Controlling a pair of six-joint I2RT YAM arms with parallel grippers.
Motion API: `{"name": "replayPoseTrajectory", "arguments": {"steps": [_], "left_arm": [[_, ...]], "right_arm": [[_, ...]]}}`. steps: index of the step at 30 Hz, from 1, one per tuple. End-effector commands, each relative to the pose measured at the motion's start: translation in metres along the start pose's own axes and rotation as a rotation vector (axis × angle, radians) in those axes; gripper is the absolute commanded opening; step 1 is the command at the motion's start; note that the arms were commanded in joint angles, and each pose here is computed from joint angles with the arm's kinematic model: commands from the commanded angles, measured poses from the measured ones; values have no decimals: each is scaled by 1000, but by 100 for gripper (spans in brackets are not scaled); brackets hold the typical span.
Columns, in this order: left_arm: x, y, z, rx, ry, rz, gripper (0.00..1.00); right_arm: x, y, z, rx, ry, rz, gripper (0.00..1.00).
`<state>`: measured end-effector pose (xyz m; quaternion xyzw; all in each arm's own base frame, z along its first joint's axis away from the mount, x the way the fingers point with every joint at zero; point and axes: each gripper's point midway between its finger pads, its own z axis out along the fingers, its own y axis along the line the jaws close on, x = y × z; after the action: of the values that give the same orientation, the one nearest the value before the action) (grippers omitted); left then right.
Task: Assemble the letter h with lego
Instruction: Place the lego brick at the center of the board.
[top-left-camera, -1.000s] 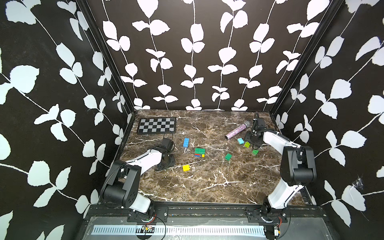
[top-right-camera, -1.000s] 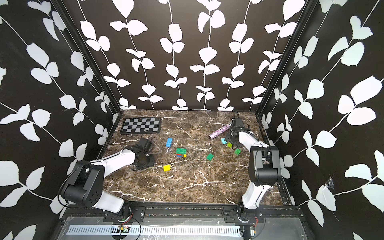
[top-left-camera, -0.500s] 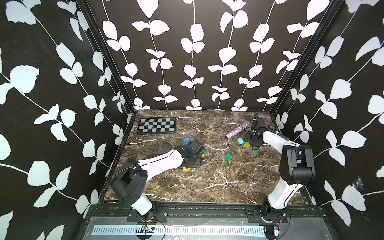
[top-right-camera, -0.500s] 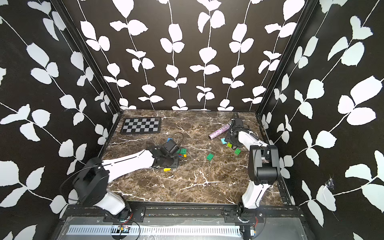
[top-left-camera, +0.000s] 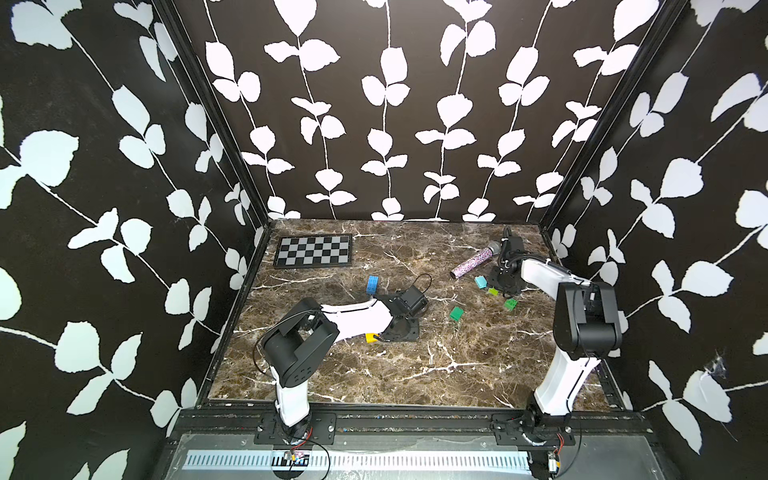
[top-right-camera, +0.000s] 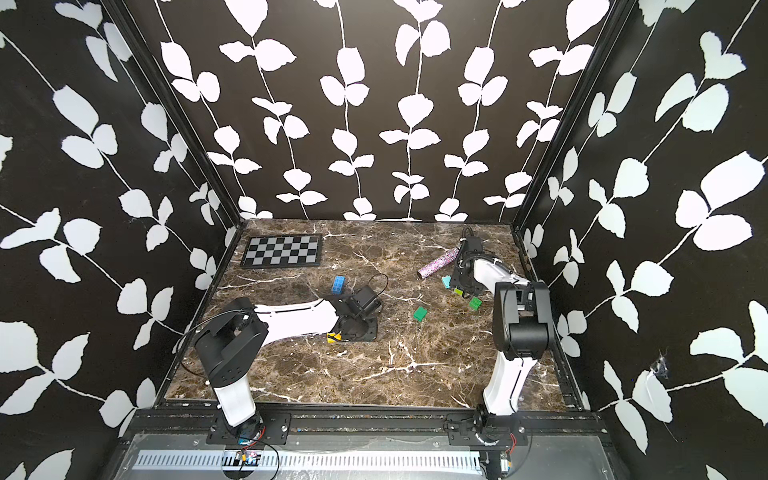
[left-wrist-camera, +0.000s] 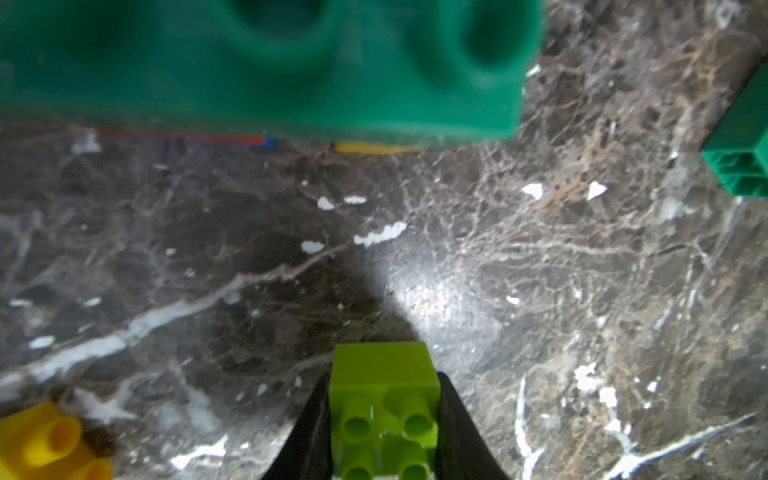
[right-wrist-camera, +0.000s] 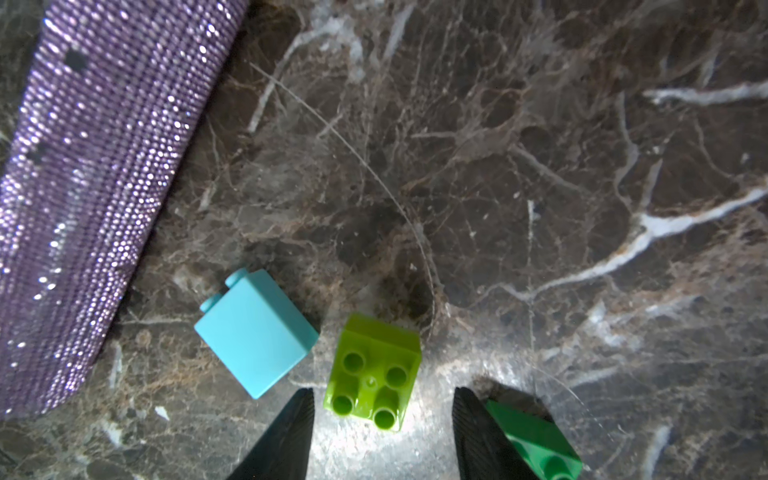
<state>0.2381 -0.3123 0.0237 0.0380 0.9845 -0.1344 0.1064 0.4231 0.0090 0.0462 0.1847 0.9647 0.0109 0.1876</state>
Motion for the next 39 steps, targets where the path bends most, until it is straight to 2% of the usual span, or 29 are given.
{"name": "replayPoseTrajectory", "arguments": {"steps": [1,6,13,18,23,25,29,35,39], "left_arm": [[13,10,11,-39,47,-19,42],[11,5,1,-23,39,2,53],[11,-5,-14,18,35,49,55],[9,-13,-39,70,10,87,71],[-6,-17,-75,91,-89,171,99],[-13,-14,-86,84,-119,205,99],[-39,8,-104,56,-195,207,99],[-80,76,-120,-38,-366,68,99],[-80,111,-116,-112,-450,-20,99]], "right_arm": [[0,-2,3,24,12,-11,54],[-1,-1,4,24,17,-14,54],[2,0,11,31,32,-19,48],[4,-3,11,47,41,-28,42],[9,0,8,59,34,-54,27],[11,1,6,68,36,-69,24],[21,14,-14,60,16,-120,8],[75,61,-88,-35,-86,-257,5],[133,101,-128,-181,-98,-319,3]]}}
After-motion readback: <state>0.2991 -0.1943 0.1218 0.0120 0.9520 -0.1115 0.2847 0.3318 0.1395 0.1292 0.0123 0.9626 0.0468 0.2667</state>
